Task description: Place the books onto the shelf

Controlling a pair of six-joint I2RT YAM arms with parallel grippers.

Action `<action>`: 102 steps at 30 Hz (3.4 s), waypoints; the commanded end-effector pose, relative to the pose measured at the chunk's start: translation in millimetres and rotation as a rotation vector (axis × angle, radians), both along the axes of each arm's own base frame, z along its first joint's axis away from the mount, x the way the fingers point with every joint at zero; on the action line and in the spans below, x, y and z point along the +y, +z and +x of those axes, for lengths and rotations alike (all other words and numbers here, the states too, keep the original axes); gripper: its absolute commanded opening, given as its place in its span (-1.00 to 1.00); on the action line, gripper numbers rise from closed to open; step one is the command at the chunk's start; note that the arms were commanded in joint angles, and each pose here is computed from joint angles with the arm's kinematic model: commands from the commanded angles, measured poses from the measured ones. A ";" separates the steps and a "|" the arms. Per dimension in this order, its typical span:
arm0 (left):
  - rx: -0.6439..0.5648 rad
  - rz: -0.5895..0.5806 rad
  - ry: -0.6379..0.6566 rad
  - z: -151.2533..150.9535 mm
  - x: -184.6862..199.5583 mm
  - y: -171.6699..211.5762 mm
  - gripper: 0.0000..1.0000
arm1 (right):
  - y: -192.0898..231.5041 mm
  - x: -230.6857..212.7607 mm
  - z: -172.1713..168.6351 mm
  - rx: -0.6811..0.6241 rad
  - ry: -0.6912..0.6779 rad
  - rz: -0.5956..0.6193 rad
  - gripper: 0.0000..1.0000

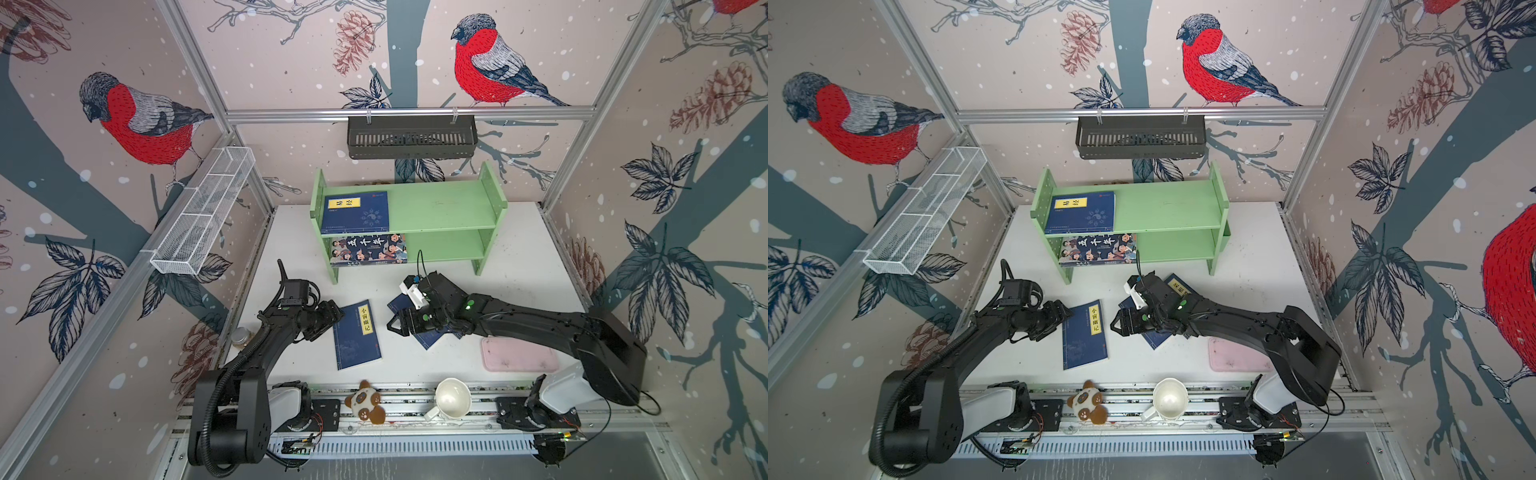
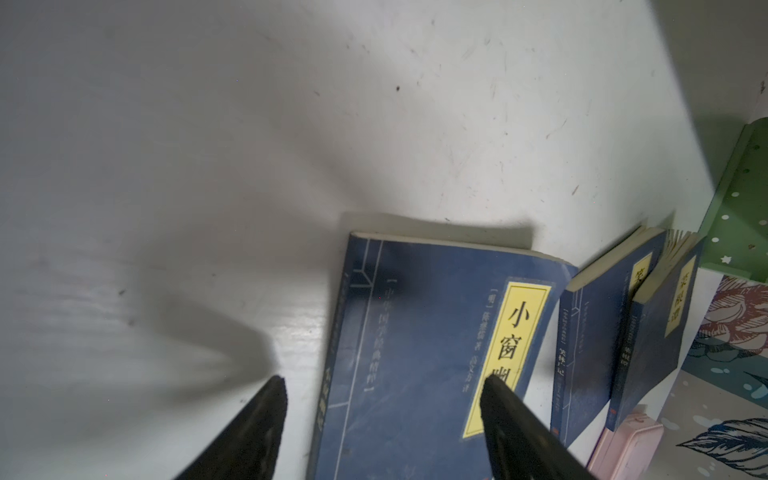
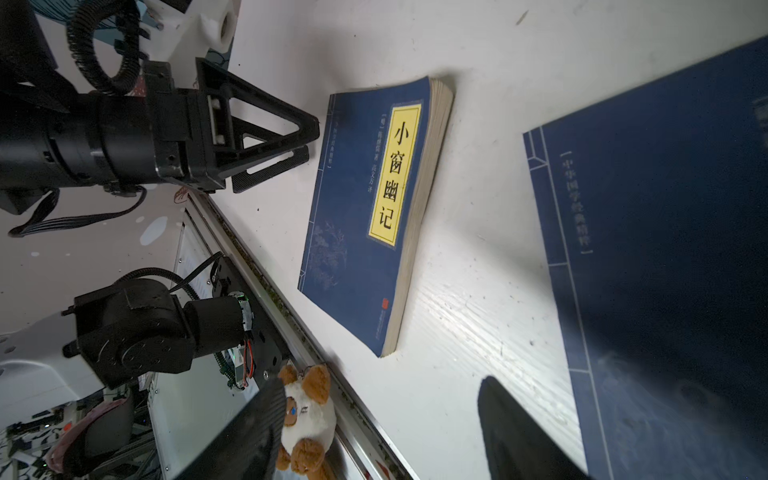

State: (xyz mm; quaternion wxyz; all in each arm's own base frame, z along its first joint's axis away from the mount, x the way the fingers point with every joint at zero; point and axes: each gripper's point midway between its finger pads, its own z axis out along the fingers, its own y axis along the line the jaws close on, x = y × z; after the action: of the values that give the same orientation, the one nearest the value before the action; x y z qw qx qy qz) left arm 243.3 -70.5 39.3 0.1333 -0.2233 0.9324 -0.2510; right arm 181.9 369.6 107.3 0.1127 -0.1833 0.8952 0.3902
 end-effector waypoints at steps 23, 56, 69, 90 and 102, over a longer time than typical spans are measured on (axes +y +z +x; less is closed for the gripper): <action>-0.016 -0.132 -0.132 -11.6 -44.7 -6.8 0.30 | -83.5 26.2 10.2 0.169 -0.050 -0.023 0.35; -0.122 -0.327 -0.225 -14.6 -77.0 20.8 0.20 | -51.4 45.1 23.6 0.151 -0.033 0.192 -0.56; -0.267 -0.257 -0.231 0.9 -65.3 53.4 0.34 | -15.2 34.0 26.8 0.109 0.007 0.283 -0.96; -0.769 -0.272 -0.549 8.8 -67.9 226.9 0.37 | 92.5 -11.4 17.1 -0.064 0.156 0.328 -0.98; -0.799 -0.419 -0.650 -13.9 -83.3 245.4 0.40 | 179.3 -51.2 41.9 -0.230 0.087 0.413 -0.98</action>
State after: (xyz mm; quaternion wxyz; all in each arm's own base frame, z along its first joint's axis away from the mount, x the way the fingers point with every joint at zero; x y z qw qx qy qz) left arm 240.1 -145.8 273.1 0.3499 0.1373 0.7855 -0.4917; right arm 227.4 321.1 272.3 0.2245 -0.2180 0.7824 0.5384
